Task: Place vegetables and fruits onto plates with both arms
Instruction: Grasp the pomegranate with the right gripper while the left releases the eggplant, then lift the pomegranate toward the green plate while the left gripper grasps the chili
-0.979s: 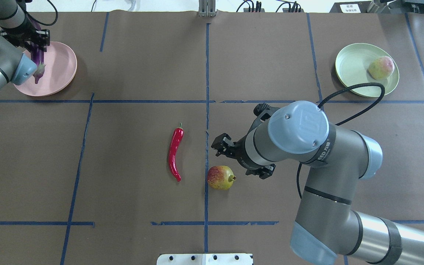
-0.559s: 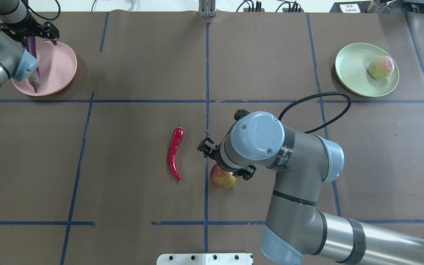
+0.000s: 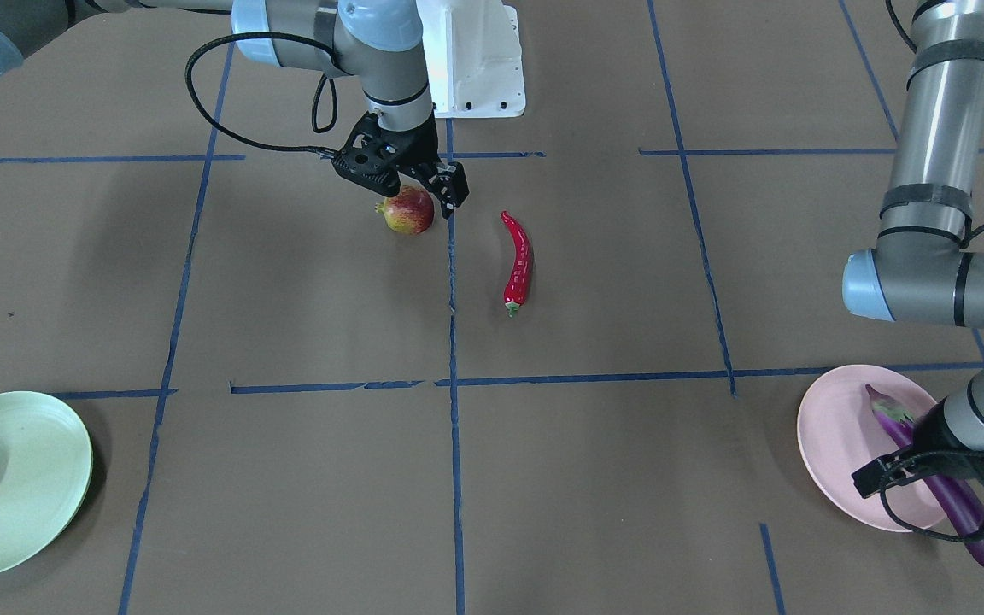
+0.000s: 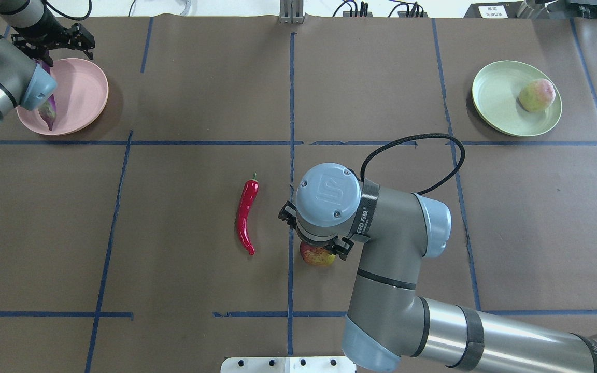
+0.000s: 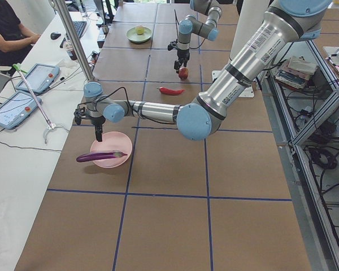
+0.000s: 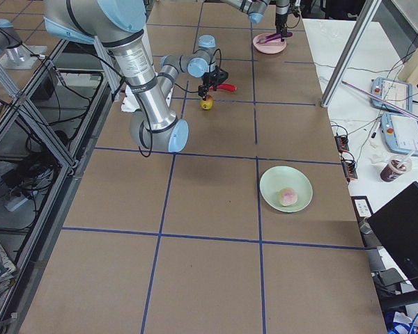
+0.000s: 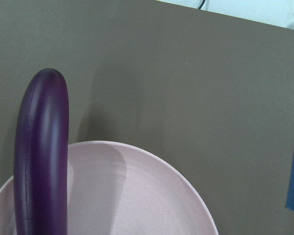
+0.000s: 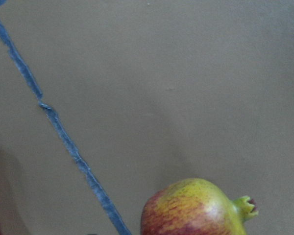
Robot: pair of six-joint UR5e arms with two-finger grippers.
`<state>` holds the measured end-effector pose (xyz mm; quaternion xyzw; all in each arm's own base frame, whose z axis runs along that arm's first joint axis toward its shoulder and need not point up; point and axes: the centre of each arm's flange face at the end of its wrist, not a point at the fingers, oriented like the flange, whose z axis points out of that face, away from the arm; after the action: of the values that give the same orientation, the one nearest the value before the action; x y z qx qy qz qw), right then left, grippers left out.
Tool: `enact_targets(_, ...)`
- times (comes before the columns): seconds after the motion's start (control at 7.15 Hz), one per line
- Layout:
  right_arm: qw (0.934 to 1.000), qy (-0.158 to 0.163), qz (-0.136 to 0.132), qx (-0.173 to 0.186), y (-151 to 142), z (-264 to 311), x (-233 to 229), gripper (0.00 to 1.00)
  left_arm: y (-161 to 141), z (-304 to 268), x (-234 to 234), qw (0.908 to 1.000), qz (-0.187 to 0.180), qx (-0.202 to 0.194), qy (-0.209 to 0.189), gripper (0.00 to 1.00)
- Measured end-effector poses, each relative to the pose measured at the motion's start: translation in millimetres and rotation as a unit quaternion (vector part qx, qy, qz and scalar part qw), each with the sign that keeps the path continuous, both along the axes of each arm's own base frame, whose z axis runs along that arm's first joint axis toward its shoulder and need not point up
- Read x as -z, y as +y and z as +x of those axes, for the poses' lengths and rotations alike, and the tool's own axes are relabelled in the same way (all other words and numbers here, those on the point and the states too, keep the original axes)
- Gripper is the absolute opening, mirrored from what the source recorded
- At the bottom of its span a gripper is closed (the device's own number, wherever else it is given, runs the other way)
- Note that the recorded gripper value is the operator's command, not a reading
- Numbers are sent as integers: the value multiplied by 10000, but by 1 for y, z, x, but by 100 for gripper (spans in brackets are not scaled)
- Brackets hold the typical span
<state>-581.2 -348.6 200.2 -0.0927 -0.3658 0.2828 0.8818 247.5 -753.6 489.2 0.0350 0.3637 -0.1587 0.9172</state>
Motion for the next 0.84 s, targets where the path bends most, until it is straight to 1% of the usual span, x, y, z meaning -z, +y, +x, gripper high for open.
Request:
enact_targets(0.28, 9995, 227, -223, 4, 1, -5, 4, 100, 1, 1, 3, 9999, -53, 96, 52, 100)
enact_targets(0.84, 9983, 473, -341, 61, 2, -18, -11, 99, 4, 0, 15, 9997, -24, 188, 131, 100)
